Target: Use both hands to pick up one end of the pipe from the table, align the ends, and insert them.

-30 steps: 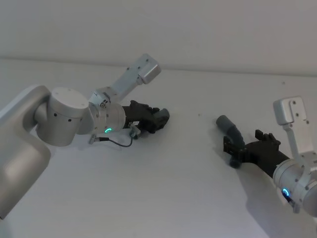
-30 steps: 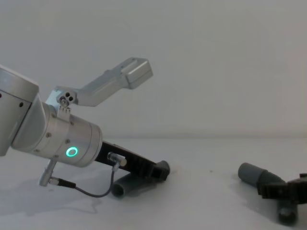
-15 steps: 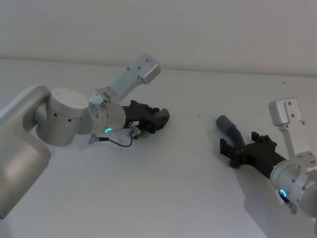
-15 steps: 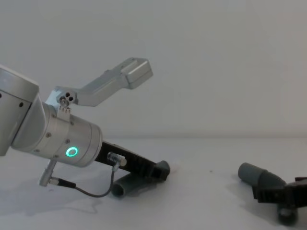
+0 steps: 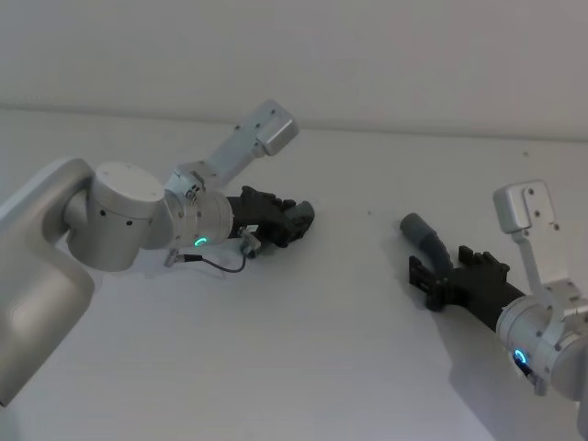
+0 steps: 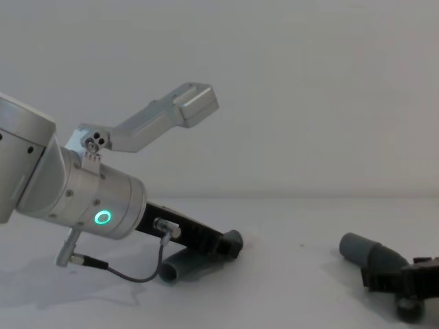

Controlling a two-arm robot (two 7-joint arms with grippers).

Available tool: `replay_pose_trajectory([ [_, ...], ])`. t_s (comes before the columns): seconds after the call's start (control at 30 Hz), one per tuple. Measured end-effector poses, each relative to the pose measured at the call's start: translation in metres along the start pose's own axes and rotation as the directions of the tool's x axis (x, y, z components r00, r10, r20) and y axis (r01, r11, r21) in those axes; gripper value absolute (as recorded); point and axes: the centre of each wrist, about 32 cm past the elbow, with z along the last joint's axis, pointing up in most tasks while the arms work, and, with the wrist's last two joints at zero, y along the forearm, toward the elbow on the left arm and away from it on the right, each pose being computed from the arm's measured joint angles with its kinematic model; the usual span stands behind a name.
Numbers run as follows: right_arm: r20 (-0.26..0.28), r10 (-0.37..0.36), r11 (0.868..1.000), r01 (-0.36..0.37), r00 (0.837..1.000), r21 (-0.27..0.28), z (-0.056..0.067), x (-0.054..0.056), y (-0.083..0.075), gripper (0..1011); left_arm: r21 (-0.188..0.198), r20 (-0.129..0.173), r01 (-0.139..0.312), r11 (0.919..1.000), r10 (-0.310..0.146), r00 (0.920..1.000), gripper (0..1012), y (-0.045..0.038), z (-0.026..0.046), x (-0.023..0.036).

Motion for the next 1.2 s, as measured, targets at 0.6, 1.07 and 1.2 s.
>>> replay_pose_trajectory([
  [0.6,-0.002,0.000,1.000,0.000,1.000,-0.004,0.0000,-0.0007,0.0016,348,0.000,0.000,0.000,1.0000,0.000,1.0000,359,0.0000,0.0000,0.0000],
  [1.07,-0.002,-0.001,1.000,0.001,1.000,-0.005,0.0000,-0.0007,0.0017,191,-0.001,0.002,0.000,1.0000,0.000,1.0000,359,0.0000,0.0005,0.0000],
  [1.2,0.000,0.006,1.000,-0.006,1.000,0.004,-0.0013,0.0001,0.0013,190,-0.003,0.010,0.000,1.0000,0.000,1.0000,359,-0.0003,0.0020,0.0002],
])
